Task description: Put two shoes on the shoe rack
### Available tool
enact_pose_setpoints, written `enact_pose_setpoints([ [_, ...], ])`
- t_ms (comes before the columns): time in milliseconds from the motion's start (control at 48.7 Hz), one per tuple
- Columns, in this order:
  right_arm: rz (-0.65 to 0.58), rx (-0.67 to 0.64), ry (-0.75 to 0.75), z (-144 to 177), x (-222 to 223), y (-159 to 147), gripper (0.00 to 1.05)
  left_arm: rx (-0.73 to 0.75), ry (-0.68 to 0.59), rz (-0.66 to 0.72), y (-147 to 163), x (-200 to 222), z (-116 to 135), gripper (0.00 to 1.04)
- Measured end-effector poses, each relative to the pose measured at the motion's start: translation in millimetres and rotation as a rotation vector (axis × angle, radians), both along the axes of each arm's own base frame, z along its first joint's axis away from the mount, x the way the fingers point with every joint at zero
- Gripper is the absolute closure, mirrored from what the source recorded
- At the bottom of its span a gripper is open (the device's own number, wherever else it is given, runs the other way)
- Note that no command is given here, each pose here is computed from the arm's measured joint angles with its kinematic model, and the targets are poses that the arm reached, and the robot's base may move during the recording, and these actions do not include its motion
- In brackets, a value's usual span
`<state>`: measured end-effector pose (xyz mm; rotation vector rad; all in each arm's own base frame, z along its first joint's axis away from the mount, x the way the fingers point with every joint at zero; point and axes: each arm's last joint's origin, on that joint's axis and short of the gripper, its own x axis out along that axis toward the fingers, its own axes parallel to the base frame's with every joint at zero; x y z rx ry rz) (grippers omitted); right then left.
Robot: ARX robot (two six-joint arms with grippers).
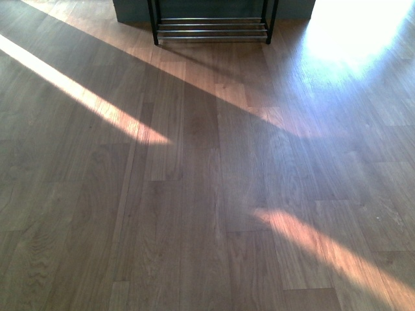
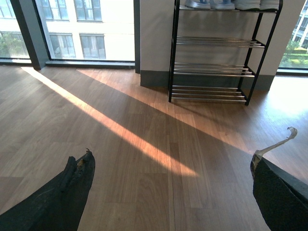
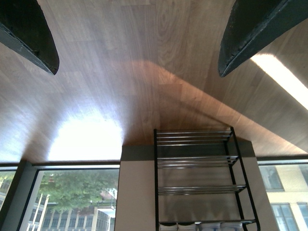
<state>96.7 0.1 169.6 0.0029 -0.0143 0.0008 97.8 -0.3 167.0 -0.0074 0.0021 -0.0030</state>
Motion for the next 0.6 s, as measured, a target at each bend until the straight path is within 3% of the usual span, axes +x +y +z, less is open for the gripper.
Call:
enact_pose_setpoints([
  [596, 0.000, 0.000, 0.000, 0.0, 0.0, 0.0, 0.09, 0.000, 0.000, 0.000, 0.0, 0.0, 0.0, 0.09],
])
